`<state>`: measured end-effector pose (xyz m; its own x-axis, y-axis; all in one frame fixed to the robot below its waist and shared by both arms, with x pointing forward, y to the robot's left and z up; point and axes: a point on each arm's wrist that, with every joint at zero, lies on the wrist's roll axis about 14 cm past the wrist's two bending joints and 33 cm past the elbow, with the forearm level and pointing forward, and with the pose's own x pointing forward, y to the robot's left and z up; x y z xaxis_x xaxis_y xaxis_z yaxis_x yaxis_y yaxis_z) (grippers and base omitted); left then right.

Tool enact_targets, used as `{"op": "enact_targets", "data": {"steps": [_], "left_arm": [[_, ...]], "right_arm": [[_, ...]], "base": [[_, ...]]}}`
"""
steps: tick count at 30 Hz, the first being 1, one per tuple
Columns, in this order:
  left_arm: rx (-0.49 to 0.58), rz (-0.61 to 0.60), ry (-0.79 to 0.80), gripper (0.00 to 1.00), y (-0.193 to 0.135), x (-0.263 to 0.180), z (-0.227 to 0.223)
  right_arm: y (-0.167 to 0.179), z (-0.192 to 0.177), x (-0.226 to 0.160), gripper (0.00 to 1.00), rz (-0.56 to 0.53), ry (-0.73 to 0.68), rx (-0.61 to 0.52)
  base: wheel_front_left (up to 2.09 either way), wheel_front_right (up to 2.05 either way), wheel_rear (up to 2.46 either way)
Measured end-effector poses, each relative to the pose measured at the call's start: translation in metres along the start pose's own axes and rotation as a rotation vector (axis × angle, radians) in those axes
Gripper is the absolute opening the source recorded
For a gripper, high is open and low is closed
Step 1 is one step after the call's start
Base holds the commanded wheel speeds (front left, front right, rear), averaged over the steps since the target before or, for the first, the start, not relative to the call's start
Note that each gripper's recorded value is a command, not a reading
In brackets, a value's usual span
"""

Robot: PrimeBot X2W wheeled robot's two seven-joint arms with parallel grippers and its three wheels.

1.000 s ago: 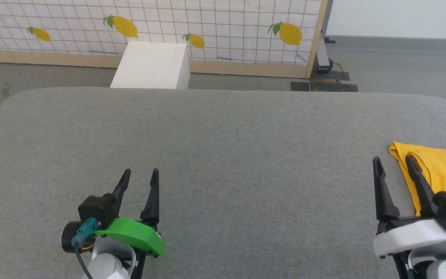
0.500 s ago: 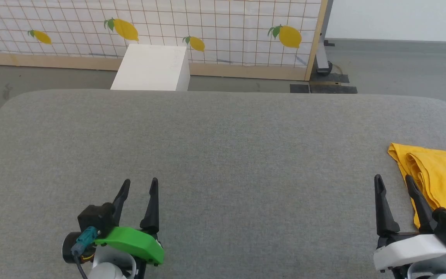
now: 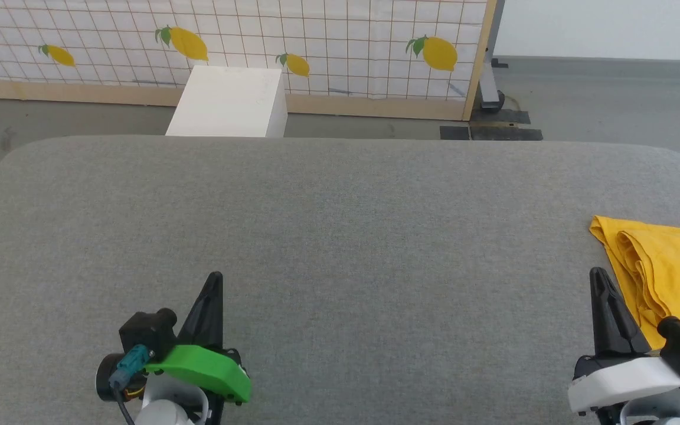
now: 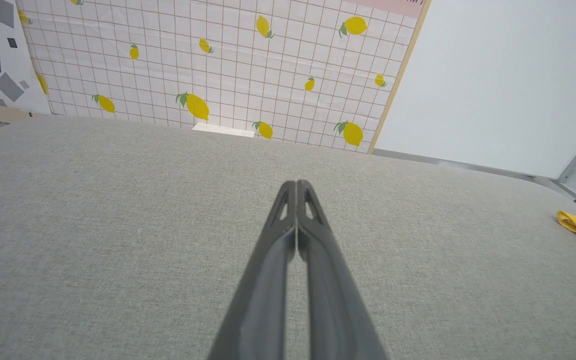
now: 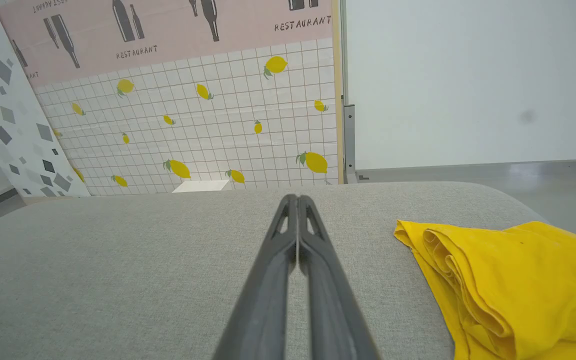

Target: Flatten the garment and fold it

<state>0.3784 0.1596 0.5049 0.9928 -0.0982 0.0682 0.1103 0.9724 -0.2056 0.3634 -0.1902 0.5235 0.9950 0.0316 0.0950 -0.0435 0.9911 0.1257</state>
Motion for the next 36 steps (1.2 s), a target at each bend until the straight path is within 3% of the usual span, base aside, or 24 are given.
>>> {"op": "enact_targets", "data": {"steps": [36], "left_arm": [[0.062,0.005,0.008,0.0,-0.0007,0.003,0.0087]], "right_arm": [[0.0066,-0.005,-0.0006,0.0,0.022,0.041,-0.035]], "base": [[0.0,0.0,0.0]]}}
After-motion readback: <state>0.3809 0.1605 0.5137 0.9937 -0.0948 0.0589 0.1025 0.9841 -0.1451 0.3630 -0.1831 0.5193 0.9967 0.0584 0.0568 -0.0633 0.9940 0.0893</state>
